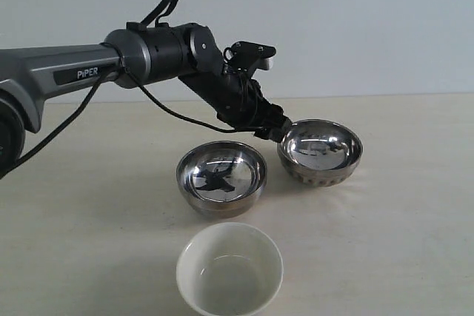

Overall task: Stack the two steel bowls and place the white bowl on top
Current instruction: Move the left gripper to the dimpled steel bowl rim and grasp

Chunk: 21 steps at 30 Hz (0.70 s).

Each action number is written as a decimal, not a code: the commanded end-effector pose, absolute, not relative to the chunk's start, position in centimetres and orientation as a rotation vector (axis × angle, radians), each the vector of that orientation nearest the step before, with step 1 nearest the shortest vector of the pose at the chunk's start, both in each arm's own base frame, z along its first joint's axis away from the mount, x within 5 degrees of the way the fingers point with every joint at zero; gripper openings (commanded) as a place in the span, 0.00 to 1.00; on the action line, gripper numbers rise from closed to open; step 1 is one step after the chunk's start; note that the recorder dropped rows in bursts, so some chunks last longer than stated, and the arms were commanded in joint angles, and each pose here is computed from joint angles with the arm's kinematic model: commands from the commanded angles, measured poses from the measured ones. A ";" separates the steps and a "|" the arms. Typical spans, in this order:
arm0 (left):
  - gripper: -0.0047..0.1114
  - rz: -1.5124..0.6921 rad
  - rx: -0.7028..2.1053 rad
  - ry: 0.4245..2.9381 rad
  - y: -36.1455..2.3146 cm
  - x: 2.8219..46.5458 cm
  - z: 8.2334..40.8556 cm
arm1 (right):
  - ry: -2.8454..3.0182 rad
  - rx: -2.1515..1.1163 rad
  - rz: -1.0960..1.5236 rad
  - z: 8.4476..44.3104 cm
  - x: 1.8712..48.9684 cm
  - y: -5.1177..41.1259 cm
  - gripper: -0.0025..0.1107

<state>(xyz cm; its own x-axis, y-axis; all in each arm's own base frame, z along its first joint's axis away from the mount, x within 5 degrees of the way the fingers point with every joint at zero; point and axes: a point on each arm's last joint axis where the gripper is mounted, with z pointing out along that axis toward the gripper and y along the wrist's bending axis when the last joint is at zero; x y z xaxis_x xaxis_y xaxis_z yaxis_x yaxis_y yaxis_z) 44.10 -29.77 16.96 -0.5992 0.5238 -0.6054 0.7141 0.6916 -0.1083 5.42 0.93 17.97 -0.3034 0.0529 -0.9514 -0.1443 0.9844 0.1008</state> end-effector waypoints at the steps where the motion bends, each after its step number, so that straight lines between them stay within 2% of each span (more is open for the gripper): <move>1: 0.57 -0.460 0.950 2.344 -30.3 44.0 17.1 | 1.860 -0.068 0.182 18.1 5.5 0.9 0.02; 21: 0.57 -0.517 0.896 2.328 -32.2 43.1 17.1 | 1.860 -0.065 0.184 18.1 5.5 0.9 0.02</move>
